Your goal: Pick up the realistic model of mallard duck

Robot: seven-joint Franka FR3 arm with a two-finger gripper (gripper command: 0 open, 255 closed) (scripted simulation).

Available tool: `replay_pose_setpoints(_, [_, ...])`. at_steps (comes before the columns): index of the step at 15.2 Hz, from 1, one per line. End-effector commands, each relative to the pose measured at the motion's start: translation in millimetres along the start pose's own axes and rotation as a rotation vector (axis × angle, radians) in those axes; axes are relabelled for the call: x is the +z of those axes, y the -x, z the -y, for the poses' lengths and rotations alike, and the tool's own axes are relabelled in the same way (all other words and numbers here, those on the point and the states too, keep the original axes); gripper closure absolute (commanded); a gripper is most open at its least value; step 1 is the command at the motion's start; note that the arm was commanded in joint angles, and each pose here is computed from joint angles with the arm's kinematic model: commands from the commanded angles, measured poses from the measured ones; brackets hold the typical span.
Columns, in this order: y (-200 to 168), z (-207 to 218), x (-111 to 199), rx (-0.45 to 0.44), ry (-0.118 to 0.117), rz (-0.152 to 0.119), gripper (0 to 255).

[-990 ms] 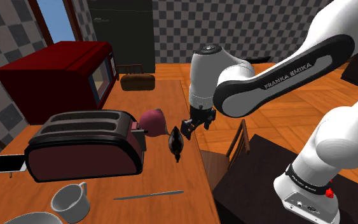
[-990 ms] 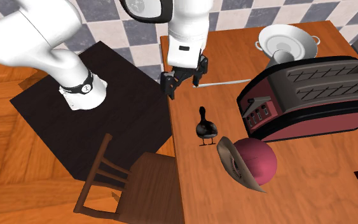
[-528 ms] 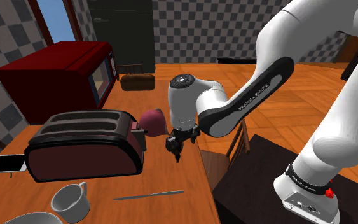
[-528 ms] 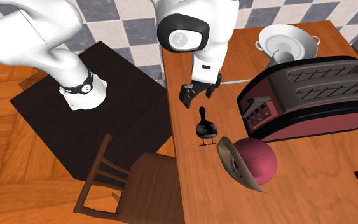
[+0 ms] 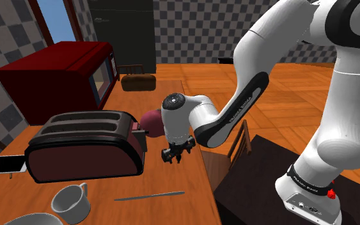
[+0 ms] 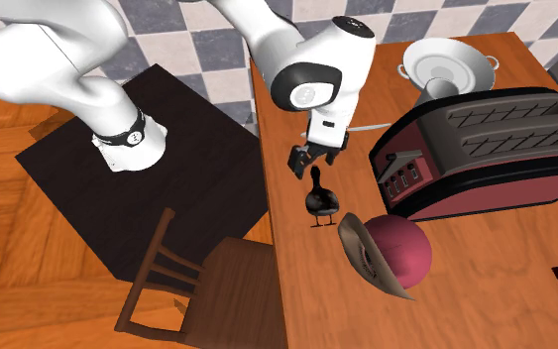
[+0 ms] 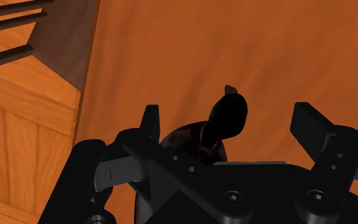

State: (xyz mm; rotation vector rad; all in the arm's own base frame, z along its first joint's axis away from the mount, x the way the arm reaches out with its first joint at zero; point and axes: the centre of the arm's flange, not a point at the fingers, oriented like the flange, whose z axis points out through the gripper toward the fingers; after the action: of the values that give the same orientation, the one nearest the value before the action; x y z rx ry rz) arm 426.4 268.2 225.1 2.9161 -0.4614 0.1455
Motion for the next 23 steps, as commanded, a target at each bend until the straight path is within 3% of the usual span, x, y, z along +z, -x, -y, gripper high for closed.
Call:
replay_pose_setpoints(1, [1.5,2.2,10.3,0.0,0.0,-0.001,0])
replay_pose_setpoints(3, [1.9,2.7,13.3,0.0,0.0,-0.001,0])
replay_pose_setpoints(4, [1.5,2.6,13.3,0.0,0.0,-0.001,255])
replay_pose_setpoints(13, [1.8,2.7,13.3,0.0,0.0,-0.001,255])
replay_pose_setpoints(23, [-4.8,-6.1,-38.3,0.0,0.0,-0.001,255])
